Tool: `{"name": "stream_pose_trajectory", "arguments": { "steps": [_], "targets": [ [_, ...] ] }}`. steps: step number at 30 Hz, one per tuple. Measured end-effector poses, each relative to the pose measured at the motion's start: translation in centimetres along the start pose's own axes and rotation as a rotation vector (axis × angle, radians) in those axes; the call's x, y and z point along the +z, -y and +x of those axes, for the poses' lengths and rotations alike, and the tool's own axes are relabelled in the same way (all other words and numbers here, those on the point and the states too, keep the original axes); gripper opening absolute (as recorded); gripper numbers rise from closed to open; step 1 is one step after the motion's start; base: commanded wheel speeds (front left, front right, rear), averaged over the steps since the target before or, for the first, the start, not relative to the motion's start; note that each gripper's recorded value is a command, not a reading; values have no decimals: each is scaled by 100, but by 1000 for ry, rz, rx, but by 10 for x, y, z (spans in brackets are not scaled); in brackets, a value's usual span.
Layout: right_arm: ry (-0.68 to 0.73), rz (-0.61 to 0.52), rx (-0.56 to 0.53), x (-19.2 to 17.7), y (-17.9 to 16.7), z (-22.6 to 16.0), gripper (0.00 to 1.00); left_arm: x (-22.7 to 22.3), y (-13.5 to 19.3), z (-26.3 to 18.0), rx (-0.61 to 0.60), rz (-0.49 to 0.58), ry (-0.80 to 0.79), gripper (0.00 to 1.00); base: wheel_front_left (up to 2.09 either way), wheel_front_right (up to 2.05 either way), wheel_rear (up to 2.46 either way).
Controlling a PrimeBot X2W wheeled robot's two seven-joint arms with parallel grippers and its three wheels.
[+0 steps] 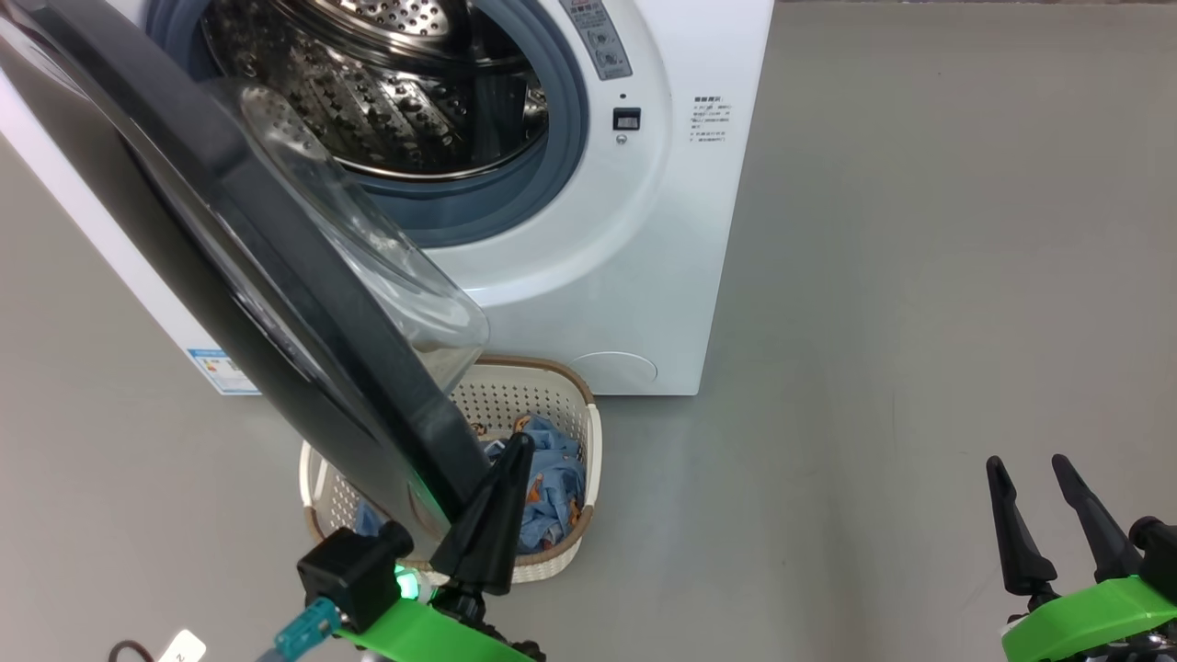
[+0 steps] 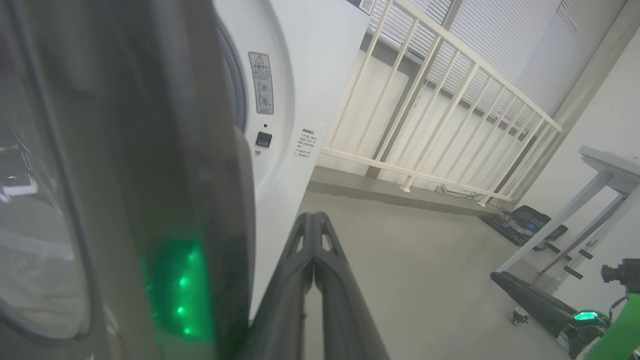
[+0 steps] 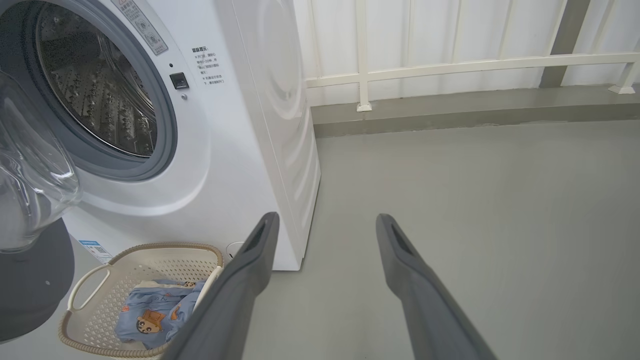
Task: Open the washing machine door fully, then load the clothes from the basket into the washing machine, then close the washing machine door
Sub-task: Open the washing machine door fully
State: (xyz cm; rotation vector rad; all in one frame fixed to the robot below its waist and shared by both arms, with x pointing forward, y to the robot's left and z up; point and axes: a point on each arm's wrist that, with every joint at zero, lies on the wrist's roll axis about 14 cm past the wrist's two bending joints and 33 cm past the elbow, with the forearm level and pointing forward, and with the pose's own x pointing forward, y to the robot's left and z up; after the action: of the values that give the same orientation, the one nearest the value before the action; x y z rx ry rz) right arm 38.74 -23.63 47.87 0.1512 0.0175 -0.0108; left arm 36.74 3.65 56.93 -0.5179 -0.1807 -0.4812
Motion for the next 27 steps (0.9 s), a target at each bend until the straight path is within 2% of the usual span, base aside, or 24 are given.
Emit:
{"name": "stream_pose_trajectory", "arguments": {
  "steps": [6,27],
  "targets": [
    [6,-1,4,2,-2,2,100,-9,-15,-2,45,-12,-29,0,0,0,0],
    [0,1,88,-2,-31,21,100,-4,-33,-16,120,1,-11,0,0,0,0]
  ]
}}
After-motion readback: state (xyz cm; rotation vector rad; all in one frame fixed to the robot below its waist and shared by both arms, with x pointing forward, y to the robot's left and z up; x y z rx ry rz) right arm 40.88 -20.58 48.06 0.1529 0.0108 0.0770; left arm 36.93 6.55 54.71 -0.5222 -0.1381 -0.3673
